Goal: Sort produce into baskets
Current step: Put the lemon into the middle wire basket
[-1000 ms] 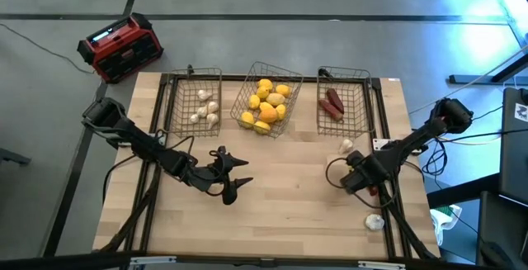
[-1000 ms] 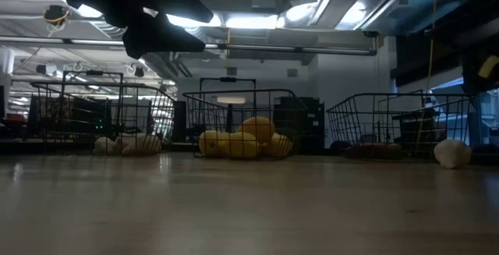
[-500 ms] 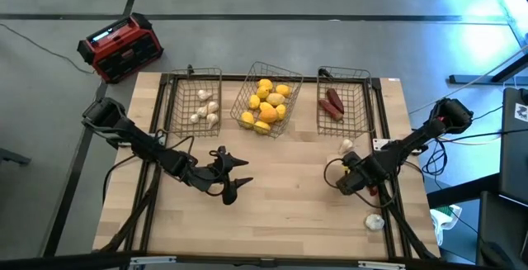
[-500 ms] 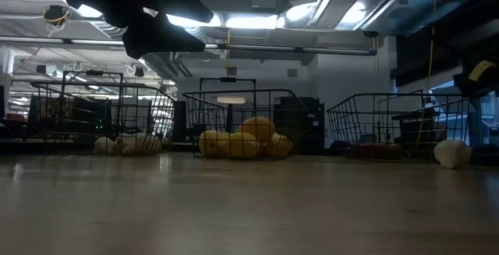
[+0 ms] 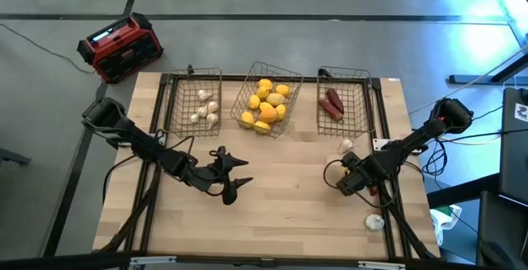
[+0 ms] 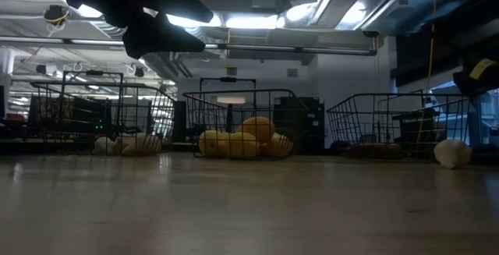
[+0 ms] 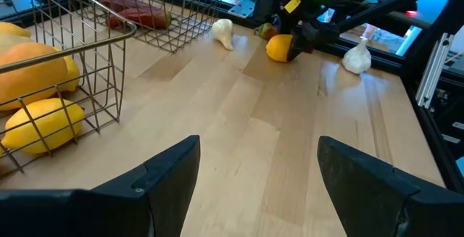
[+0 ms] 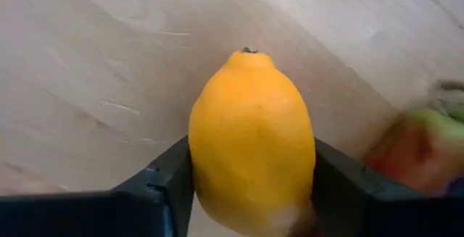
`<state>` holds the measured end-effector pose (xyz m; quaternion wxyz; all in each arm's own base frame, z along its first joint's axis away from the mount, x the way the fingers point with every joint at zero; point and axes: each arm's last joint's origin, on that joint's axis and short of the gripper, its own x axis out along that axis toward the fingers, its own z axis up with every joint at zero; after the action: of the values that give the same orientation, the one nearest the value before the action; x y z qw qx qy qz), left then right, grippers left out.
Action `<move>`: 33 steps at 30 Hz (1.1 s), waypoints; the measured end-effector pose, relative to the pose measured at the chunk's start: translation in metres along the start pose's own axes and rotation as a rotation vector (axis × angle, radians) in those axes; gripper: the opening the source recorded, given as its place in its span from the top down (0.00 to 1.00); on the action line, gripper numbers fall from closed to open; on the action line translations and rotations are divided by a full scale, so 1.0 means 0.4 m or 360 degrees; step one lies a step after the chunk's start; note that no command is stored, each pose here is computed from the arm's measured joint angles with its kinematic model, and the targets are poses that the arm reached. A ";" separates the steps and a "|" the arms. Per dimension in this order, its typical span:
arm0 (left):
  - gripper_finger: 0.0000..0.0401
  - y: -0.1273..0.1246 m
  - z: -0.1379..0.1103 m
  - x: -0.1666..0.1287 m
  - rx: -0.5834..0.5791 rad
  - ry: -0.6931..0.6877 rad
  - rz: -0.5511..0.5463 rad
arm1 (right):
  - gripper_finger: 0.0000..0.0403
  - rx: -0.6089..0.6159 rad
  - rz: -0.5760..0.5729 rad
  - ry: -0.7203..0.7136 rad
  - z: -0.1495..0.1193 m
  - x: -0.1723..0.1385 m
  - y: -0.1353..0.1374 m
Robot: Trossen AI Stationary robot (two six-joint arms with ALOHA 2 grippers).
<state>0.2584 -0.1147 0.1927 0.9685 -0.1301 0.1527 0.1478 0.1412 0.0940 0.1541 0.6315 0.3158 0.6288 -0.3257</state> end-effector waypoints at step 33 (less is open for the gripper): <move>0.31 0.000 0.000 0.000 0.0002 0.0000 0.0000 | 0.50 -0.0619 0.1149 -0.1413 0.190 -0.178 0.198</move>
<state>0.2585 -0.1148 0.1927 0.9685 -0.1295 0.1530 0.1475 0.2502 0.0802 0.2254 0.9504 0.2218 0.2064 -0.0705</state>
